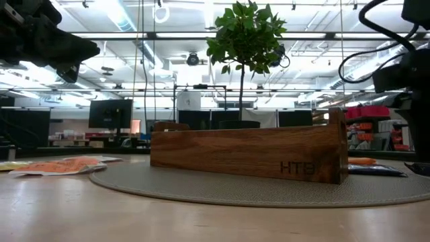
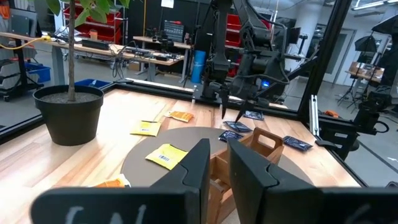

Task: Pick & Place Tea
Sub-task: Put the black tea bag into the right section of the wooden organizer

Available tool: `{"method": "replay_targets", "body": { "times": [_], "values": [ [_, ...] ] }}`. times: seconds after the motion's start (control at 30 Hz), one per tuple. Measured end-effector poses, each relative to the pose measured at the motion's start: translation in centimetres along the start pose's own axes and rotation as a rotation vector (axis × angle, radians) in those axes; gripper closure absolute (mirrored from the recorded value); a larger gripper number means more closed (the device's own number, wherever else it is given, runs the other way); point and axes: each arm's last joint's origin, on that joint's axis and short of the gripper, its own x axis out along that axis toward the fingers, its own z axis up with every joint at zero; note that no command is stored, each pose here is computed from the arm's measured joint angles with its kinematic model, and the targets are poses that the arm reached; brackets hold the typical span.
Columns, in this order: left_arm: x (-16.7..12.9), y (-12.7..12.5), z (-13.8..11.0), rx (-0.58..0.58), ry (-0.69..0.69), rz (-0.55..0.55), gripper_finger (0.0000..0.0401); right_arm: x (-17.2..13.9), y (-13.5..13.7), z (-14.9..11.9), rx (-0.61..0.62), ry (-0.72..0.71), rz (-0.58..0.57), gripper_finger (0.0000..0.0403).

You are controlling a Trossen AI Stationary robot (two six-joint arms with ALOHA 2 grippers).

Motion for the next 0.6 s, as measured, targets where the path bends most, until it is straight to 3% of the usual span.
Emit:
{"method": "replay_targets", "body": {
  "times": [0.33, 0.6],
  "values": [
    [0.0, 0.0, 0.0, -0.002, 0.000, 0.000, 0.0344, 1.5, 0.0, -0.5, 0.017, -0.029, 0.055, 0.0192],
    [0.0, 0.0, 0.0, -0.002, 0.000, 0.000, 0.0344, 1.4, 0.0, -0.6, 0.037, -0.006, 0.082, 0.0276]
  ]
}}
